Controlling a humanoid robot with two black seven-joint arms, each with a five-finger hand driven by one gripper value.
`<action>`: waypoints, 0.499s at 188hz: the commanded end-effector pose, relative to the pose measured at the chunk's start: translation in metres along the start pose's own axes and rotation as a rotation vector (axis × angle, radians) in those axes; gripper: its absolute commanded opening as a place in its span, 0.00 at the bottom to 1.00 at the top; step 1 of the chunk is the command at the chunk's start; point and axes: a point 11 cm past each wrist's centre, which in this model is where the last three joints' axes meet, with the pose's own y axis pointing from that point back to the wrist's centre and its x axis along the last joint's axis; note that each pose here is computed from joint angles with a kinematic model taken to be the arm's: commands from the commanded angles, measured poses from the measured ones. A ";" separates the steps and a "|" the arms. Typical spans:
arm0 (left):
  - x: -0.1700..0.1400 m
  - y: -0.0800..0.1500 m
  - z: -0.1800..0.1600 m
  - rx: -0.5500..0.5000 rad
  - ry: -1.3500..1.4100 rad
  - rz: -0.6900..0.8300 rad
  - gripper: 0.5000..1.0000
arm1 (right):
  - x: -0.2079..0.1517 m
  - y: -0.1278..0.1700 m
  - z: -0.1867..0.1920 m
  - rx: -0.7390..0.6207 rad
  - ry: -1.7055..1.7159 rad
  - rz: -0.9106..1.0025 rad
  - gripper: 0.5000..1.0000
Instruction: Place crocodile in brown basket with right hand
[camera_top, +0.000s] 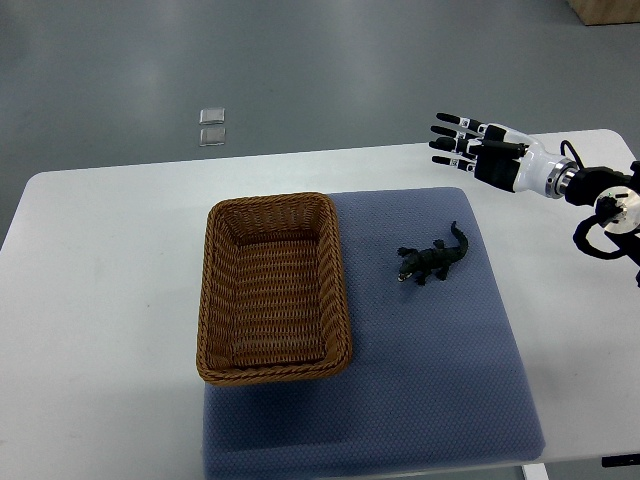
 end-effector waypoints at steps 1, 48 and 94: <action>0.002 0.000 0.000 0.002 0.001 0.004 1.00 | 0.000 0.000 0.003 -0.005 -0.003 0.003 0.86; 0.004 0.000 -0.001 0.002 0.000 0.012 1.00 | 0.005 0.003 0.008 -0.006 -0.013 0.016 0.86; 0.003 0.000 0.000 0.002 0.001 0.011 1.00 | 0.004 0.002 0.005 0.012 0.002 0.019 0.86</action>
